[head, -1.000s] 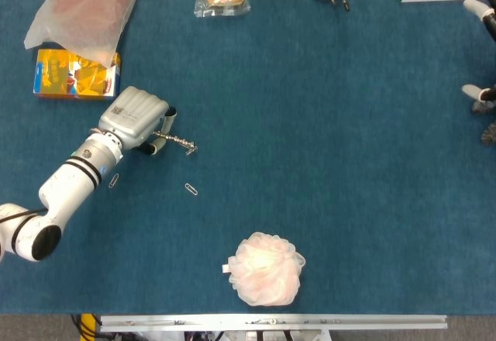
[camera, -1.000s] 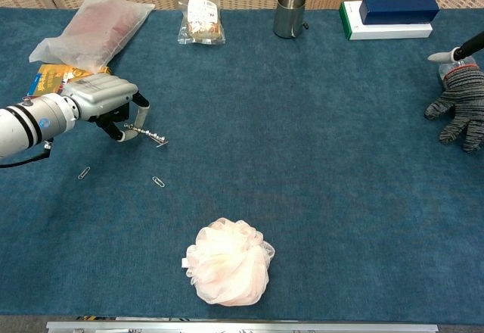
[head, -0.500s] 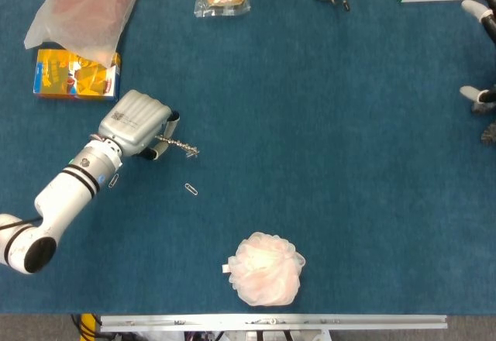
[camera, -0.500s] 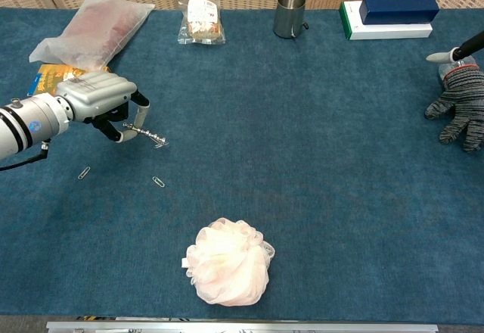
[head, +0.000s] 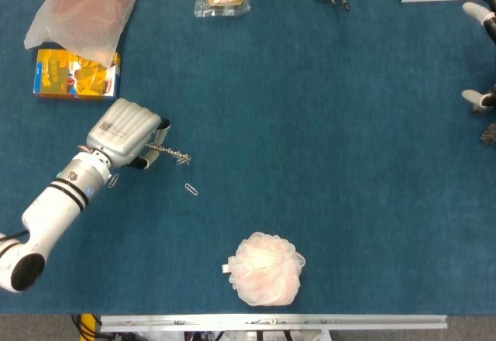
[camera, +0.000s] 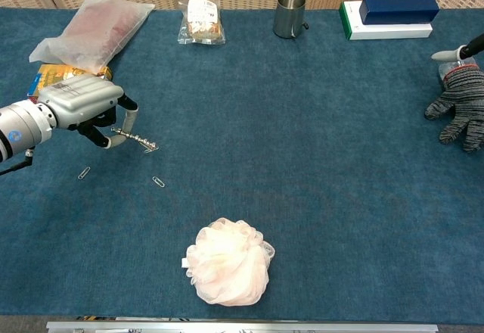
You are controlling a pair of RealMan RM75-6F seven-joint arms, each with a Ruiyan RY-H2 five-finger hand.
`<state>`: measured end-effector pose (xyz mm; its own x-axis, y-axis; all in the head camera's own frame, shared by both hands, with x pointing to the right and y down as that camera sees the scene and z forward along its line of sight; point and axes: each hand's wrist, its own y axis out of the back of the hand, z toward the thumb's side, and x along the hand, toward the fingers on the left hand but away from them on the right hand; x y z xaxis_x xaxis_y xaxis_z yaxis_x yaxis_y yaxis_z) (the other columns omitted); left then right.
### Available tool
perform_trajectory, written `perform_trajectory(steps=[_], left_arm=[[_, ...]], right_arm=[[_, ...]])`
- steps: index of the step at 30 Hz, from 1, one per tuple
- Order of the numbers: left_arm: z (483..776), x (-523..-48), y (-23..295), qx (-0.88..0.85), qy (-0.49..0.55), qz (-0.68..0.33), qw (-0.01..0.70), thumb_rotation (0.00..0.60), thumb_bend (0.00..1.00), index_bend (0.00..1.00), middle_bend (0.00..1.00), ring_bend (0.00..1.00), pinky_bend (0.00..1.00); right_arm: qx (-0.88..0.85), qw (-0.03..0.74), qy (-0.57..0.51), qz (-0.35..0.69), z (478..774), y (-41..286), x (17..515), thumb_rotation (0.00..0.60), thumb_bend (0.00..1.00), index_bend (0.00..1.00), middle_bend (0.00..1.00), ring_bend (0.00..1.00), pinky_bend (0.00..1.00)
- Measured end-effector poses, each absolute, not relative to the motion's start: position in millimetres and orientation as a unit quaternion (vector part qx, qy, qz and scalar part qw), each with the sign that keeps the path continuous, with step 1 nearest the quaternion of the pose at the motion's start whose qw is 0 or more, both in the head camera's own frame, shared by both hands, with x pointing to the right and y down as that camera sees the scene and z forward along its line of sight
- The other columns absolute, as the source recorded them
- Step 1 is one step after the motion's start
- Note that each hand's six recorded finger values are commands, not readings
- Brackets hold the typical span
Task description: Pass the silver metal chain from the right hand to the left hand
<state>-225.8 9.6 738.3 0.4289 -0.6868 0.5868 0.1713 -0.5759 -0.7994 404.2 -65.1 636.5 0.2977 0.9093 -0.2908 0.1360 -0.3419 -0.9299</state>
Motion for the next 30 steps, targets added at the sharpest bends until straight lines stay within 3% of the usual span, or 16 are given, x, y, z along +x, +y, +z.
perform_trajectory(steps=[14, 30], left_arm=[[732.8, -218.0, 39.3, -0.750, 0.166, -0.486, 0.416, 0.600, 0.37, 0.56, 1.00, 1.00, 1.00], [747.2, -218.1, 50.3, -0.756, 0.157, -0.492, 0.401, 0.600, 0.37, 0.56, 1.00, 1.00, 1.00]], right_arm=[[-0.676, 0.427, -0.391, 0.455, 631.2, -64.5, 411.2, 0.600, 0.00, 0.13, 0.03, 0.00, 0.03], [-0.673, 0.427, -0.396, 0.457, 628.6, -62.0, 415.9, 0.600, 0.00, 0.13, 0.03, 0.00, 0.03]])
